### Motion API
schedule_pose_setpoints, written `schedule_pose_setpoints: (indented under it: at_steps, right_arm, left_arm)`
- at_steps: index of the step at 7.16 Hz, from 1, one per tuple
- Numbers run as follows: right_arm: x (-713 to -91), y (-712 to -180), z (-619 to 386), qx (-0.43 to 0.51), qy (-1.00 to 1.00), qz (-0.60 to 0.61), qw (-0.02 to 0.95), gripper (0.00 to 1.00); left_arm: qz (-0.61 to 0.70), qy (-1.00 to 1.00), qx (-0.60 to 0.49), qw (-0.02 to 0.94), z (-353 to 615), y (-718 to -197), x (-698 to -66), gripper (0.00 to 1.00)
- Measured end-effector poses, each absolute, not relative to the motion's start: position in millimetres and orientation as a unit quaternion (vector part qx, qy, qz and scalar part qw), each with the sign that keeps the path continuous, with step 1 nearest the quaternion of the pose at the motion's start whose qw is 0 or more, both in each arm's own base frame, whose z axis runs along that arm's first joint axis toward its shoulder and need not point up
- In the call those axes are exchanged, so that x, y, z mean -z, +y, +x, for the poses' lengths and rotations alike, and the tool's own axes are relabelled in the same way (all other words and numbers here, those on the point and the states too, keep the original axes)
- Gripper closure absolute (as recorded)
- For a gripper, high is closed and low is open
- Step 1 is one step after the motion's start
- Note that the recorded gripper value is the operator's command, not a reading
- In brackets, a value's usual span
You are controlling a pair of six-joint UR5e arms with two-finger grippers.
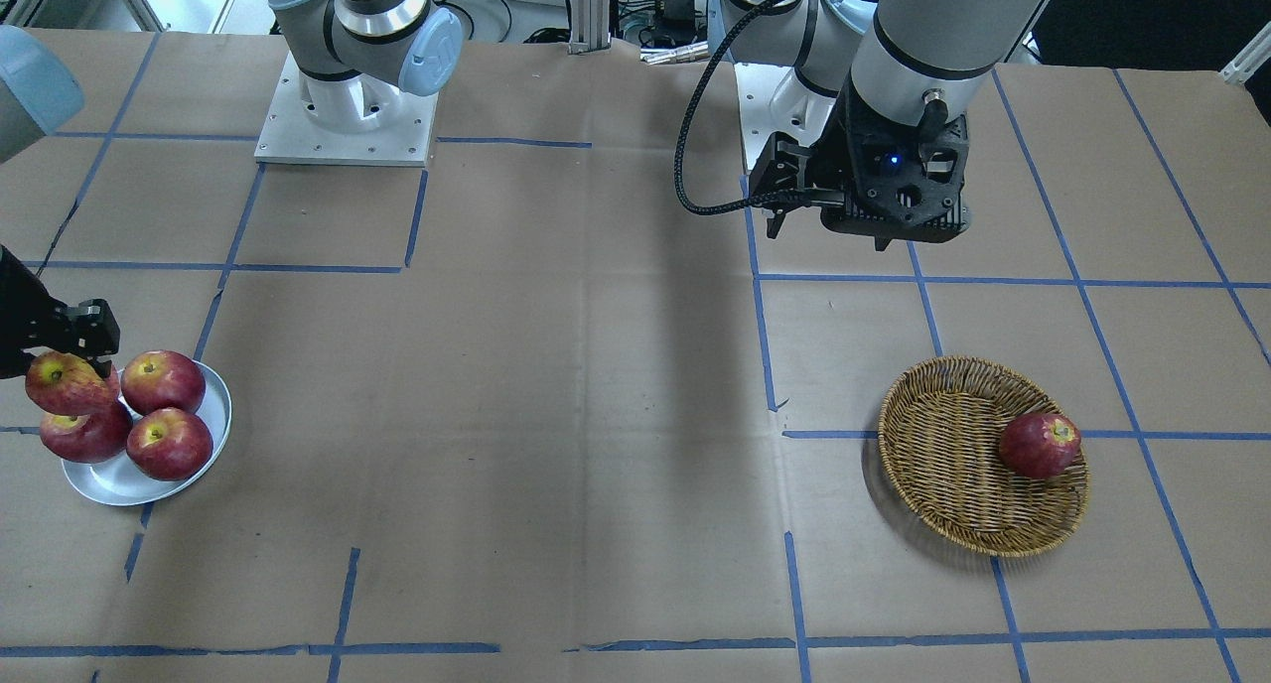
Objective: Transfer apple from basket to plate
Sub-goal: 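Carry the apple with the right gripper over the white plate, then lower the apple onto the plate and open the right gripper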
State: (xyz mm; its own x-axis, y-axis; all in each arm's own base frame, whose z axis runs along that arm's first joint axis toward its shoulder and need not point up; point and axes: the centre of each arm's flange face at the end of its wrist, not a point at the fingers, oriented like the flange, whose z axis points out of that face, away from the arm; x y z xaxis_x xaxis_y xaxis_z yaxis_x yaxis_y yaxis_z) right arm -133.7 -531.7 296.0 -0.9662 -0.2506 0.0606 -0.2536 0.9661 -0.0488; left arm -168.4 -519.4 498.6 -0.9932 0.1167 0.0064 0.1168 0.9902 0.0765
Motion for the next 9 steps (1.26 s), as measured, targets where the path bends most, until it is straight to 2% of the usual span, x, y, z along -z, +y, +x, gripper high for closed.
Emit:
schedule_pose_setpoints:
  at_steps: [4,8,9]
  right_arm:
    - [-267,-520,-129,-0.044,-0.991,0.127,0.027,0.46]
    - [-267,-523,-130,-0.061,-0.989,0.126,0.041,0.44]
    - [-268,-524,-130,-0.062,-0.989,0.125,0.041,0.12]
  left_arm:
    - [-0.059,-0.998,0.039,0.001,-168,-519,-498,0.01]
    - [-0.059,-0.997,0.039,0.001,-168,-519,-498,0.01]
    - [-0.059,-0.997,0.039,0.001,-168,-519,-498,0.01]
